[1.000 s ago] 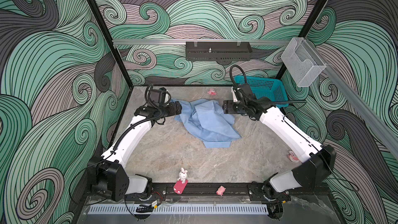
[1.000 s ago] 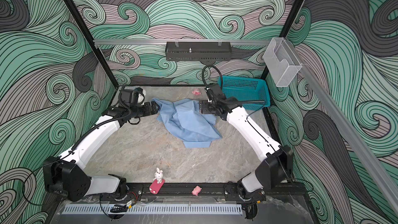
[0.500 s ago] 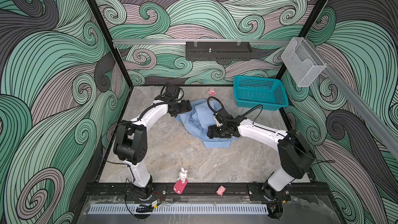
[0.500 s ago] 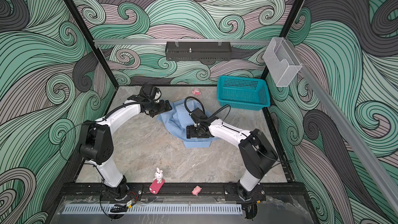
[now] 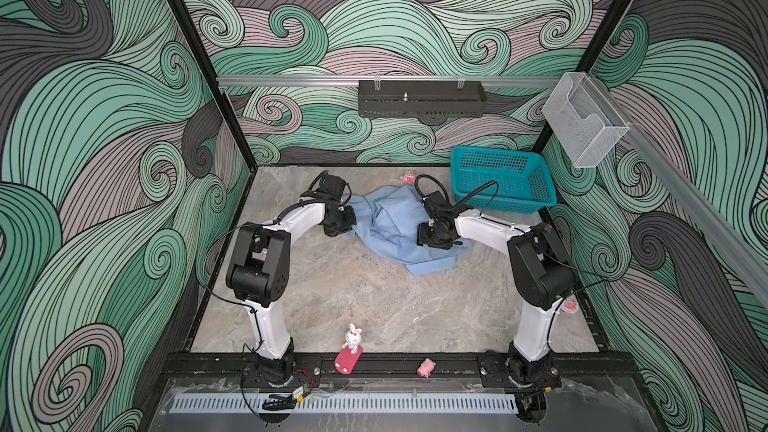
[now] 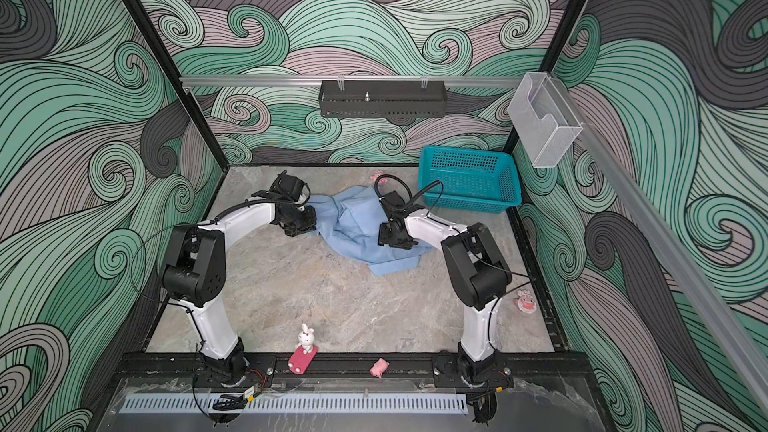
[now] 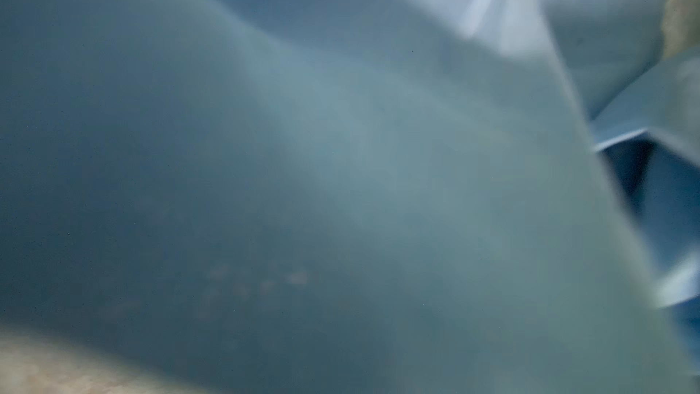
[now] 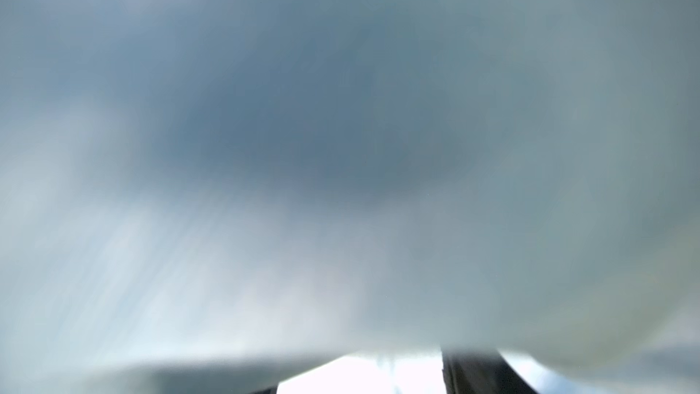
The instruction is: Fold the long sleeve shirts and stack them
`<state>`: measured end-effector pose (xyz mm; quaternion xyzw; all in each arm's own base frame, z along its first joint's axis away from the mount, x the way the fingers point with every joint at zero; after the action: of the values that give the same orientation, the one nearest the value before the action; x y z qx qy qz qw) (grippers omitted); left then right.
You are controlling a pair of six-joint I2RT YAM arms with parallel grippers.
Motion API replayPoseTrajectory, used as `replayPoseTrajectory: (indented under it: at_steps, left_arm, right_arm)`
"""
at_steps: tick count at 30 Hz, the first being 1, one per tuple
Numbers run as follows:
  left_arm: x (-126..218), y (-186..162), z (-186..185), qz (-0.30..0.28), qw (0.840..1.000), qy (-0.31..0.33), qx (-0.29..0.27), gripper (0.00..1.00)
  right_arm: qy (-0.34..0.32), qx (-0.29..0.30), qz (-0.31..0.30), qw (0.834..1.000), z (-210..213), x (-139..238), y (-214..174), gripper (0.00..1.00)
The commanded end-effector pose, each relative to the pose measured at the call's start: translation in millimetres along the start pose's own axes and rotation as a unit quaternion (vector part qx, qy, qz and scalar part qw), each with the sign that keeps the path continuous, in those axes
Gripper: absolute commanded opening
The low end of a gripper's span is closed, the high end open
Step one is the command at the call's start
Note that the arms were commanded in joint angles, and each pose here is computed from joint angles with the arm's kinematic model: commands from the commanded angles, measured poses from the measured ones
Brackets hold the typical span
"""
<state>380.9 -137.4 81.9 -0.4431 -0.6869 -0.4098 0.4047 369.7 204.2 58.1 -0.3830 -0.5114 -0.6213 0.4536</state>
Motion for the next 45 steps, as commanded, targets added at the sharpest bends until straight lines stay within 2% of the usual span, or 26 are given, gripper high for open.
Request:
replayPoseTrajectory:
  at_steps: [1,5,8,11,12,15,21,27,29,30,31,32,33,34,35,36,39,43,45]
  left_arm:
    - [31.8,-20.7,8.7,-0.015,1.0,-0.003,0.008,0.0]
    - [68.2,-48.0,18.1,-0.034,0.999,-0.012,0.008,0.0]
    - [101.6,-55.8,22.6,-0.073,0.997,-0.014,0.011,0.0]
    - [130.4,-51.1,30.5,-0.128,0.991,0.001,0.023,0.38]
    - [139.9,-47.3,34.0,-0.153,0.988,0.008,0.03,0.47]
    - [162.3,-37.1,41.1,-0.205,0.977,0.009,0.05,0.59]
    - [182.8,-25.7,53.5,-0.23,0.969,-0.007,0.09,0.65]
    - [197.7,-23.5,61.5,-0.247,0.963,-0.018,0.103,0.65]
    - [200.5,-24.0,62.8,-0.248,0.963,-0.019,0.103,0.66]
    - [201.9,-24.4,63.3,-0.249,0.963,-0.02,0.103,0.66]
    - [203.0,-24.2,63.6,-0.251,0.962,-0.021,0.102,0.66]
    - [203.8,-24.3,63.7,-0.251,0.962,-0.023,0.102,0.66]
    - [204.1,-24.4,64.6,-0.251,0.962,-0.022,0.102,0.65]
    - [204.6,-24.4,65.3,-0.251,0.962,-0.022,0.101,0.65]
    - [204.7,-24.2,66.0,-0.252,0.962,-0.021,0.101,0.65]
    - [204.7,-23.5,66.5,-0.252,0.962,-0.02,0.1,0.65]
    - [200.6,-21.3,65.3,-0.248,0.963,-0.025,0.097,0.64]
    - [186.0,-16.6,53.0,-0.225,0.969,-0.06,0.081,0.63]
    - [176.1,-15.0,46.5,-0.209,0.971,-0.083,0.084,0.64]
  right_arm:
    - [-0.015,0.019,-0.006,1.0,2.4,5.4,14.6,0.62]
    - [0.005,0.051,-0.012,0.999,22.5,16.1,40.0,0.63]
    - [0.036,0.119,-0.03,0.992,55.9,39.2,46.5,0.68]
    - [0.057,0.204,-0.06,0.975,98.1,64.3,31.9,0.75]
    - [0.065,0.23,-0.065,0.969,112.5,69.8,24.8,0.77]
    - [0.074,0.293,-0.064,0.951,149.5,69.9,8.0,0.83]
    - [0.06,0.347,-0.04,0.935,200.0,36.3,5.6,0.9]
    - [0.011,0.351,-0.068,0.934,221.0,0.9,36.0,0.94]
    - [-0.012,0.351,-0.08,0.933,221.5,-10.7,46.4,0.93]
    - [-0.014,0.35,-0.091,0.932,224.6,-12.3,52.5,0.91]
    - [-0.015,0.348,-0.098,0.932,225.9,-11.6,56.6,0.84]
    - [-0.01,0.344,-0.105,0.933,227.3,-9.0,61.3,0.72]
    - [0.005,0.338,-0.109,0.935,229.4,-1.4,66.3,0.48]
    - [0.012,0.332,-0.113,0.937,229.5,6.0,70.3,0.33]
    - [0.023,0.327,-0.119,0.937,229.7,19.5,75.5,0.12]
    - [0.038,0.327,-0.124,0.936,229.9,37.1,79.2,0.0]
    - [0.085,0.343,-0.145,0.924,230.3,109.5,79.9,0.0]
    - [0.161,0.373,-0.179,0.896,220.5,213.0,56.8,0.0]
    - [0.181,0.382,-0.205,0.883,204.2,248.6,41.5,0.0]
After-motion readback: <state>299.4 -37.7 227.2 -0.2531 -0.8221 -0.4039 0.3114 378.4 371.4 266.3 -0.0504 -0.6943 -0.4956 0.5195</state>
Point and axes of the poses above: each gripper's point midway between its finger pads, its own x axis back along the fingers, its own z axis along the line the jaws close on, y = z × x, the point moved 2 cm from there along x, back along the fingers
